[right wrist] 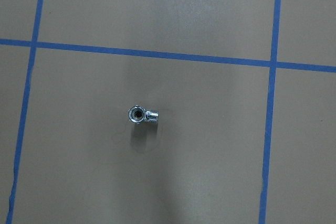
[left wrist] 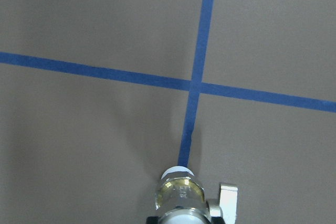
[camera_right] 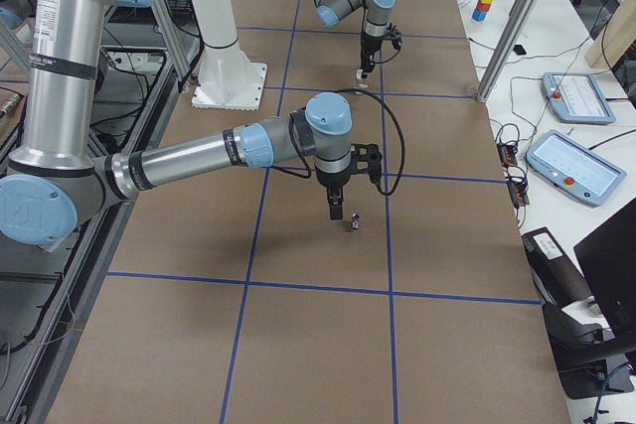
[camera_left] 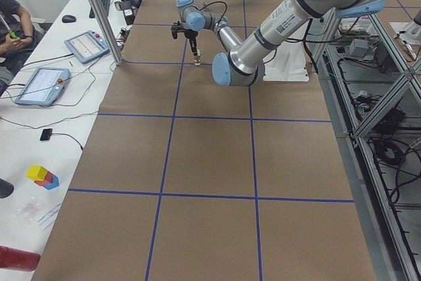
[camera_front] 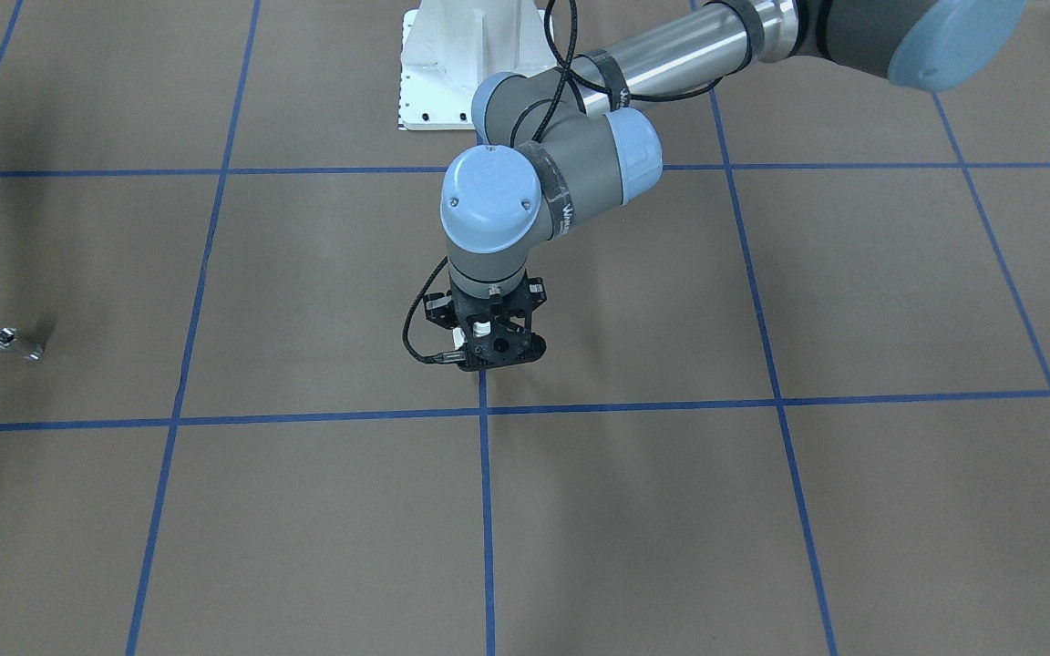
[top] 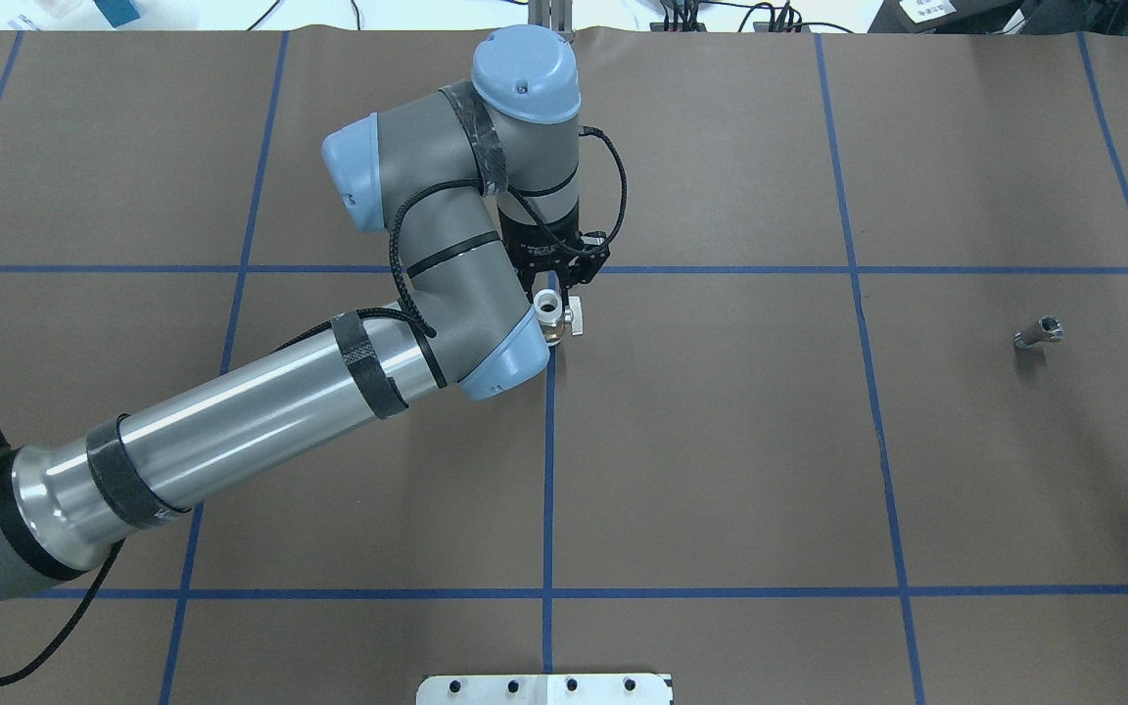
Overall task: Assemble PPR valve and pipe with both arms
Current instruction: 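Lower the valve upright onto the table center with the left gripper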
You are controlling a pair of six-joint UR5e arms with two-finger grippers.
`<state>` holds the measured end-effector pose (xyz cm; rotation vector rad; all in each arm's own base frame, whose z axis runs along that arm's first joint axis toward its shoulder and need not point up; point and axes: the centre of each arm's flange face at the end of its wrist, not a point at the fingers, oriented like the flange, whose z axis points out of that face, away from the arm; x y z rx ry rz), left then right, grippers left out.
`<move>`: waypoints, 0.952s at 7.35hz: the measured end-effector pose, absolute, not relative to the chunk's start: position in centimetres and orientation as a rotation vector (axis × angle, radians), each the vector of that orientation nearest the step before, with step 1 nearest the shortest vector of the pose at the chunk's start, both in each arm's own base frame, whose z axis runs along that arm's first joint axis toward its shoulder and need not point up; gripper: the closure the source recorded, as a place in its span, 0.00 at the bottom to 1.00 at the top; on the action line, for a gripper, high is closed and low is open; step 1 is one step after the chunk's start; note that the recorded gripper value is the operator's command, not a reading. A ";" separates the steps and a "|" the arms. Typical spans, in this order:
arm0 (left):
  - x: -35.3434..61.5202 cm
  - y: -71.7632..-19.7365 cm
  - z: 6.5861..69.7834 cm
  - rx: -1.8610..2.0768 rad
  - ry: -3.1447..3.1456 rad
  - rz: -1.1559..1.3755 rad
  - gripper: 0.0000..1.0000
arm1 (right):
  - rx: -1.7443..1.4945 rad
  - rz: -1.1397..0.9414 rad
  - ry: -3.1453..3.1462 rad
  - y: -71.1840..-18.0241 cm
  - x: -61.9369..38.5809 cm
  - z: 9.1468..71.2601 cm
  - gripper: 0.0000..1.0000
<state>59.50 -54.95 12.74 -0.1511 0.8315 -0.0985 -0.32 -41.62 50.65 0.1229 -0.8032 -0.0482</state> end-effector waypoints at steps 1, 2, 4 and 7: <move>59.6 -54.9 12.7 -0.151 0.832 -0.097 0.53 | 0.123 -0.048 -0.803 -41.6 -0.3 50.6 0.00; 59.6 -54.8 12.7 -0.152 0.832 -0.096 0.51 | 0.123 -0.048 -0.803 -41.6 -0.3 50.6 0.00; 59.8 -54.6 12.7 -0.153 0.832 -0.094 0.42 | 0.123 -0.048 -0.803 -41.6 -0.3 50.6 0.00; 59.7 -54.5 12.5 -0.152 0.834 -0.091 0.10 | 0.123 -0.048 -0.803 -41.6 -0.3 50.6 0.00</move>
